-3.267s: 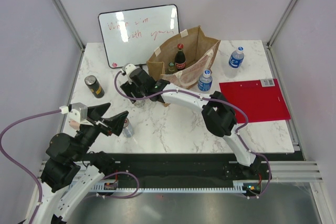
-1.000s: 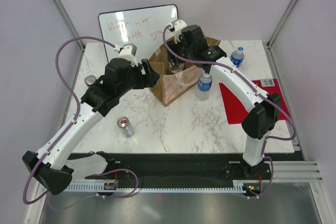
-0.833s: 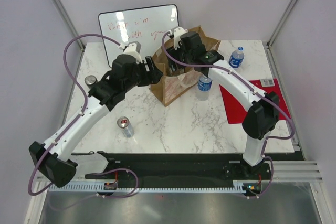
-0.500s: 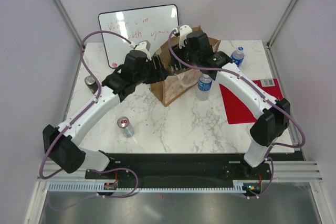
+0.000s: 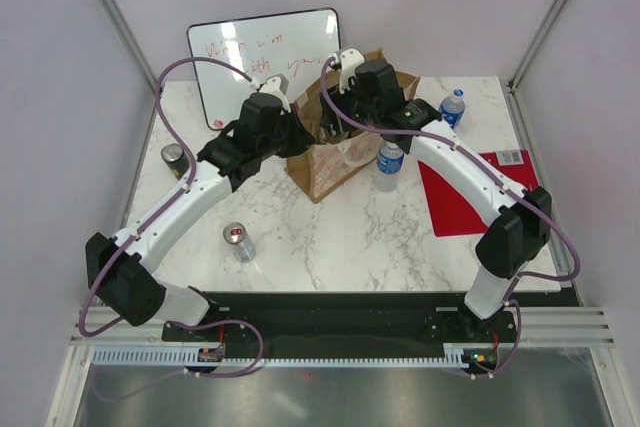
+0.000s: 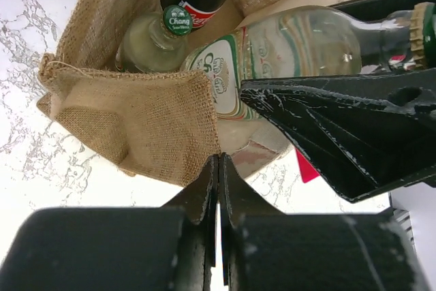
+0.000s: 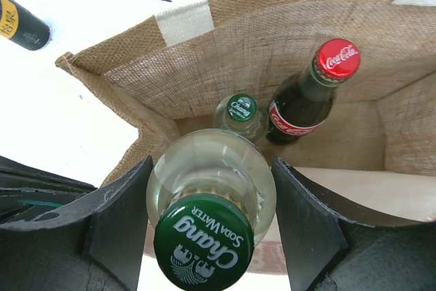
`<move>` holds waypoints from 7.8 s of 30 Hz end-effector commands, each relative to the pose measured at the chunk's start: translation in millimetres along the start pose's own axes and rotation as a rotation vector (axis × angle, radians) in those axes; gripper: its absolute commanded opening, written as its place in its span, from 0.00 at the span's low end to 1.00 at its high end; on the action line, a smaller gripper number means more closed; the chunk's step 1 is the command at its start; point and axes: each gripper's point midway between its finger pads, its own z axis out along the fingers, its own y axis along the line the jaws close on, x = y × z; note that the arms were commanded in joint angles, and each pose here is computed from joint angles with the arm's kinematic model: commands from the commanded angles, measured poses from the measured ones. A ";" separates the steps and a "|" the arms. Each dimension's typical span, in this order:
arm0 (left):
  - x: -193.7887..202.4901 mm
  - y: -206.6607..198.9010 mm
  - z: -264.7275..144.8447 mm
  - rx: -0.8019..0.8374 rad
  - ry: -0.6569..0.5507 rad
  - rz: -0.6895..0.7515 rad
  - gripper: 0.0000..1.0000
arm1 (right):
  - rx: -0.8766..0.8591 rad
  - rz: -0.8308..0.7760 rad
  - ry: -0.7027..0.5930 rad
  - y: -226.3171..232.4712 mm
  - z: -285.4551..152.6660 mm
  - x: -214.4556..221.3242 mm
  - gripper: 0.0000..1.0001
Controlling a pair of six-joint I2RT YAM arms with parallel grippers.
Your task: Place the beverage into the canvas bag
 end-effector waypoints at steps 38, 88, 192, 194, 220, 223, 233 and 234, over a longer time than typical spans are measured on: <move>-19.8 -22.1 -19.5 0.082 -0.061 -0.040 0.02 | -0.023 0.001 0.022 -0.3 65.1 38.9 0.29; -12.6 -17.9 -23.8 0.090 -0.064 -0.053 0.02 | 0.051 0.052 0.031 -9.2 55.4 25.7 0.61; 53.6 65.1 -120.0 0.034 -0.093 0.402 0.96 | 0.271 0.053 0.161 -121.0 -37.5 126.7 0.25; 54.4 65.6 -119.3 0.032 -0.090 0.402 0.96 | 0.285 0.056 0.135 -118.9 -55.3 109.8 0.14; 55.4 67.1 -118.9 0.028 -0.089 0.403 0.96 | 0.180 0.027 -0.511 -81.9 -177.2 -173.2 0.00; 56.2 68.3 -118.3 0.023 -0.086 0.403 0.96 | 0.173 0.030 -0.503 -90.2 -138.8 -174.8 0.00; 57.9 68.4 -115.7 0.024 -0.075 0.404 0.96 | 0.289 -0.026 -0.369 -132.7 -41.9 -143.6 0.00; 58.2 68.6 -115.7 0.023 -0.074 0.404 0.96 | 0.303 -0.037 -0.355 -136.4 -37.3 -138.9 0.00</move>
